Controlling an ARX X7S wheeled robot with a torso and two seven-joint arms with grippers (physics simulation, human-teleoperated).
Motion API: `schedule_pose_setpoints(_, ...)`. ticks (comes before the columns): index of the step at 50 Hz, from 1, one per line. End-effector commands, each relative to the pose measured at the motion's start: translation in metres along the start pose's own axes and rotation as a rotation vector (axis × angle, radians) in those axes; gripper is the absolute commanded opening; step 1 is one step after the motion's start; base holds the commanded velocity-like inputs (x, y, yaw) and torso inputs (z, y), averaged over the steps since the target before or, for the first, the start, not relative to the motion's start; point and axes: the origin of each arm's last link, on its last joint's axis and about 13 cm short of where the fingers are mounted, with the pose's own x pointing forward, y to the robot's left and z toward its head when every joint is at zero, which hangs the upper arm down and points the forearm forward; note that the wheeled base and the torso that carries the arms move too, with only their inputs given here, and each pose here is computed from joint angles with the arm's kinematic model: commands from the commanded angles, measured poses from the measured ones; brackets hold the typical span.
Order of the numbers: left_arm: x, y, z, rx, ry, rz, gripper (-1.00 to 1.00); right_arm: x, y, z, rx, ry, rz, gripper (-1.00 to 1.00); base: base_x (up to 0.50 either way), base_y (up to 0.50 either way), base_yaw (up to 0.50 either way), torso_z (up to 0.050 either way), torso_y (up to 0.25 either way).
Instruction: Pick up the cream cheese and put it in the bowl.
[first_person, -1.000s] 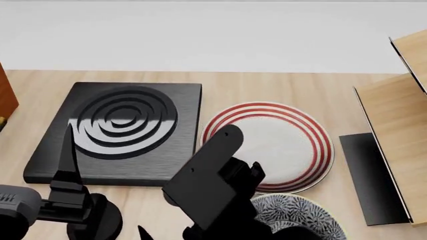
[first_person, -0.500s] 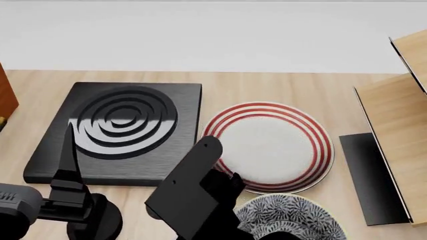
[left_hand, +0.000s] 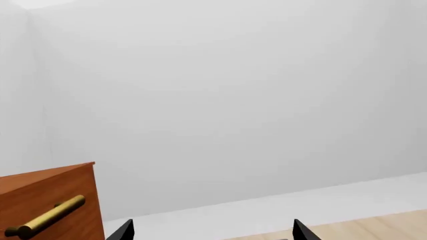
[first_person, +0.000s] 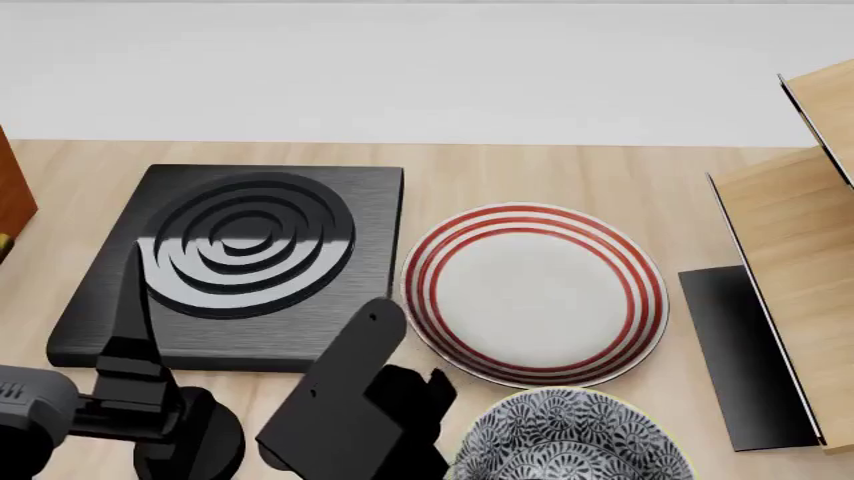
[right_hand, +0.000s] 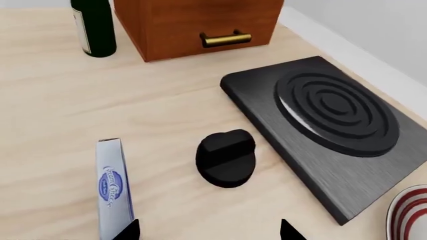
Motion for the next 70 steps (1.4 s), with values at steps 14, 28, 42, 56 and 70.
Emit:
schedule_pose_setpoints(14,0.002,0.001,-0.002,-0.003,0.001,0.003,1.00,0.015,0.008,0.000,-0.012,0.008,0.069,1.00,0.00,0.00,0.00,0.000,0.000)
schedule_pose_setpoints(28,0.001,0.001,-0.002,-0.002,0.001,0.003,1.00,0.020,0.015,-0.001,-0.018,0.022,0.113,1.00,0.00,0.00,0.00,0.000,0.000)
schedule_pose_setpoints(42,0.000,0.001,-0.001,-0.004,0.000,0.002,1.00,0.025,0.021,-0.001,-0.031,0.025,0.153,1.00,0.00,0.00,0.00,0.000,0.000)
schedule_pose_setpoints(56,0.001,0.001,-0.001,-0.007,-0.001,-0.002,1.00,0.033,0.028,-0.005,-0.043,0.040,0.187,1.00,0.00,0.00,0.00,0.000,0.000)
schedule_pose_setpoints(70,0.000,0.001,-0.001,-0.009,0.000,0.000,1.00,0.042,0.034,-0.009,-0.044,0.060,0.233,1.00,0.00,0.00,0.00,0.000,0.000)
